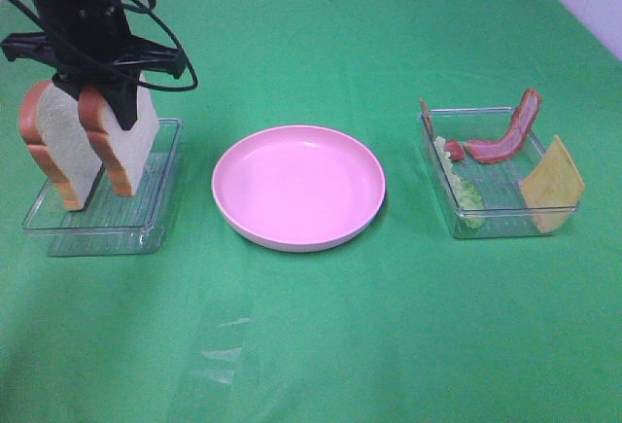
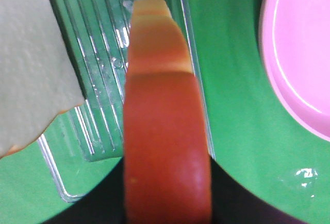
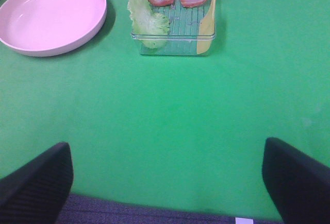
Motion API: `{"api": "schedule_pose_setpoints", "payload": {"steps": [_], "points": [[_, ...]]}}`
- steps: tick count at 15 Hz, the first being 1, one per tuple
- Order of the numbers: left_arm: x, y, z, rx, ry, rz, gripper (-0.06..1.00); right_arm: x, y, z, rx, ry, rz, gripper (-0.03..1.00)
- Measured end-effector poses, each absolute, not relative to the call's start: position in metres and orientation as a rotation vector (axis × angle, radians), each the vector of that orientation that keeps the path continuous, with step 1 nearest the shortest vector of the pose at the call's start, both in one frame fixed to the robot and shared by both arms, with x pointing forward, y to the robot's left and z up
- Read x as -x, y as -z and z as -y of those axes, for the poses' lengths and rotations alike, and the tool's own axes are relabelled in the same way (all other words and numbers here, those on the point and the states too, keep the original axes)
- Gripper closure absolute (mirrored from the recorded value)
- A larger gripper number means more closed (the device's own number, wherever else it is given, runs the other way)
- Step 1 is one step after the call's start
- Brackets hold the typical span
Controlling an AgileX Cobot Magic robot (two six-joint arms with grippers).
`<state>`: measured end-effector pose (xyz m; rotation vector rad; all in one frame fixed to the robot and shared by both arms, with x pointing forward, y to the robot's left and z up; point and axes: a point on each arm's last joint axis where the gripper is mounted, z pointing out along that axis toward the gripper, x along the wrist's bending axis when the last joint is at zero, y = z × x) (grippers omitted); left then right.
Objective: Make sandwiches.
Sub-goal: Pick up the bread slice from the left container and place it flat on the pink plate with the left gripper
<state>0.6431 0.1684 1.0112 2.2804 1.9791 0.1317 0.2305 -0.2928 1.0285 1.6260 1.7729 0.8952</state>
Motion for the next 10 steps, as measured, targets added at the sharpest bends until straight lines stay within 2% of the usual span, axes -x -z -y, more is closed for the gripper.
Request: {"api": "schedule_pose_setpoints", "payload": {"steps": [3,5,6,10], "points": [[-0.634,-1.041,-0.167,-2.198,-0.118,-1.941,0.75,-0.230,-1.028,0.293,-1.626,-0.895,-1.773,0.01],[-0.630,-1.047,-0.160,-2.166,-0.020,-1.899,0.75,-0.230,-1.028,0.293,-1.626,-0.895,-1.773,0.01],[-0.630,-1.043,-0.145,-2.113,0.170,-1.809,0.75,-0.230,-1.028,0.293,-1.626,-0.895,-1.773,0.01],[-0.644,-1.020,-0.119,-1.975,0.390,-1.667,0.75,-0.230,-1.028,0.293,-1.626,-0.895,-1.773,0.01]]}}
